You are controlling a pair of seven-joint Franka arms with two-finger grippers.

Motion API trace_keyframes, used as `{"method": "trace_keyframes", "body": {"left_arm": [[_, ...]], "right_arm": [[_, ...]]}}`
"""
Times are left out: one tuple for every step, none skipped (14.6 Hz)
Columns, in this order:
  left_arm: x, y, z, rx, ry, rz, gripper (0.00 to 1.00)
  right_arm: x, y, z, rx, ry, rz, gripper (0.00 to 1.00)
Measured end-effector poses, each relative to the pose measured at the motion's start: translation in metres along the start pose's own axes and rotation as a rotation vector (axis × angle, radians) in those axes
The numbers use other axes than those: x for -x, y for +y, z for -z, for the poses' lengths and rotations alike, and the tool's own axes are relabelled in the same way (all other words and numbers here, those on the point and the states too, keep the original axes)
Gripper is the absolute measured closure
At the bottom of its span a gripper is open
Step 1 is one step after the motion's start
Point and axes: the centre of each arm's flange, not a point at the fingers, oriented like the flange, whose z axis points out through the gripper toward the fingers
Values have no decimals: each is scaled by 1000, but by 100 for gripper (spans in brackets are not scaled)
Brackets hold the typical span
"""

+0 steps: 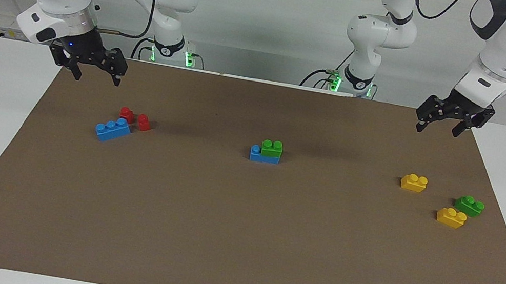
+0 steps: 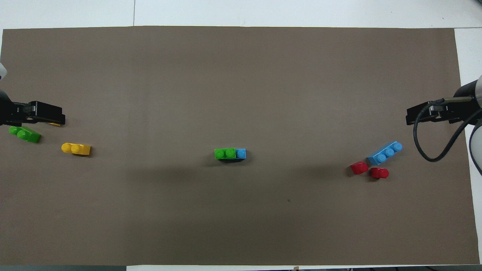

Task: Remove green block with left arm and hold with right

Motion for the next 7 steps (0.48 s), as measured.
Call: {"method": "trace_keyframes", "body": {"left_arm": [[0,0,0,0,0,0,0],[1,0,1,0,1,0,0],[1,0,2,0,2,0,0],[2,0,3,0,3,0,0],[2,0,4,0,4,-1,0],[3,0,4,0,4,-1,0],[3,0,5,0,5,-1,0]], "right_arm": [[0,0,0,0,0,0,0],[0,0,0,0,0,0,0],[0,0,0,0,0,0,0],[0,0,0,0,0,0,0],[0,0,0,0,0,1,0],[0,-2,0,0,0,3,0],[0,-3,0,0,2,5,0]]}}
